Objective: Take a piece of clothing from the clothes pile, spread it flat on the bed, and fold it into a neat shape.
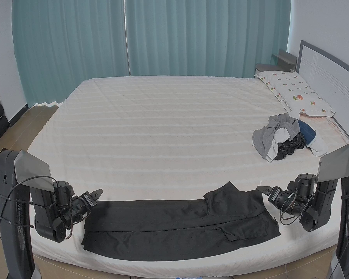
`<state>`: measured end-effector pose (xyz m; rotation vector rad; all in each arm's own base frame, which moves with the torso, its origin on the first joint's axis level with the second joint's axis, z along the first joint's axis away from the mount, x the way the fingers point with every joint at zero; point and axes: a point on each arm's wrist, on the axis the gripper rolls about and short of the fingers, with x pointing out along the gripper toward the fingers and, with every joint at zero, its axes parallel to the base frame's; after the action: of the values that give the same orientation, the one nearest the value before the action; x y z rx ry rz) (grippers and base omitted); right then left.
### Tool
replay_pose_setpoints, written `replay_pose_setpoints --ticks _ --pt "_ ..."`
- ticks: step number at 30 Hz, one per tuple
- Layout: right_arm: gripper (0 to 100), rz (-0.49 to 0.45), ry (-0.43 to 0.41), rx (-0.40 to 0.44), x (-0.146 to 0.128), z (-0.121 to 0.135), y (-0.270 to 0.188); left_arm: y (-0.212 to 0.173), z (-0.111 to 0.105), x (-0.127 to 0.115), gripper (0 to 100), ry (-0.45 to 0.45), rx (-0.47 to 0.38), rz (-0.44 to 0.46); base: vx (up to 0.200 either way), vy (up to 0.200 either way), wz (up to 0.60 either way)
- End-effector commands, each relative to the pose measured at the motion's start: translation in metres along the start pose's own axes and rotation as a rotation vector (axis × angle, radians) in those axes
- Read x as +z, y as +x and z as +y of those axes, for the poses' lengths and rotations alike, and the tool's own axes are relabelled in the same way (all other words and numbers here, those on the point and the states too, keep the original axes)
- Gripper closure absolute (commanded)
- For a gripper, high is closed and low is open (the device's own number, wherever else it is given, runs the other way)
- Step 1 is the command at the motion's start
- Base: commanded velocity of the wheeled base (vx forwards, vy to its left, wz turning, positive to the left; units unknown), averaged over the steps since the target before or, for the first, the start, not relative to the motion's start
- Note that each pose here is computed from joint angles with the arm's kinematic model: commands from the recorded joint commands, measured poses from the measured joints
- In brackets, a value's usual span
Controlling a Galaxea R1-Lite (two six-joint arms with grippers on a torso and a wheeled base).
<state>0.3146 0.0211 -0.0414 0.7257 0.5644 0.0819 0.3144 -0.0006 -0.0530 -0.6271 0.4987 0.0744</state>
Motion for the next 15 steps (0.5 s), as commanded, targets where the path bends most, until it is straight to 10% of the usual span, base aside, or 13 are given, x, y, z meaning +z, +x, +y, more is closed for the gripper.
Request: replay_pose_setpoints --ticks 1,10,11,15 --pt "0 0.006 -0.003 0.005 -0.001 0.0 0.01 0.007 0.005 -0.004 0 -0.001 0.023 -0.009 0.0 0.0 0.0" --pt "0 0.011 -0.007 0.012 -0.002 -0.001 0.022 0.009 0.006 -0.006 0 -0.001 0.028 -0.007 0.0 0.0 0.0" --pt "0 0.01 -0.012 0.019 -0.003 0.001 0.024 0.009 0.005 -0.006 100 0.0 0.027 -0.007 0.0 0.0 0.0" --pt "0 0.014 -0.016 0.025 -0.005 0.001 0.031 0.009 0.007 -0.007 100 -0.001 0.03 -0.005 0.0 0.0 0.0"
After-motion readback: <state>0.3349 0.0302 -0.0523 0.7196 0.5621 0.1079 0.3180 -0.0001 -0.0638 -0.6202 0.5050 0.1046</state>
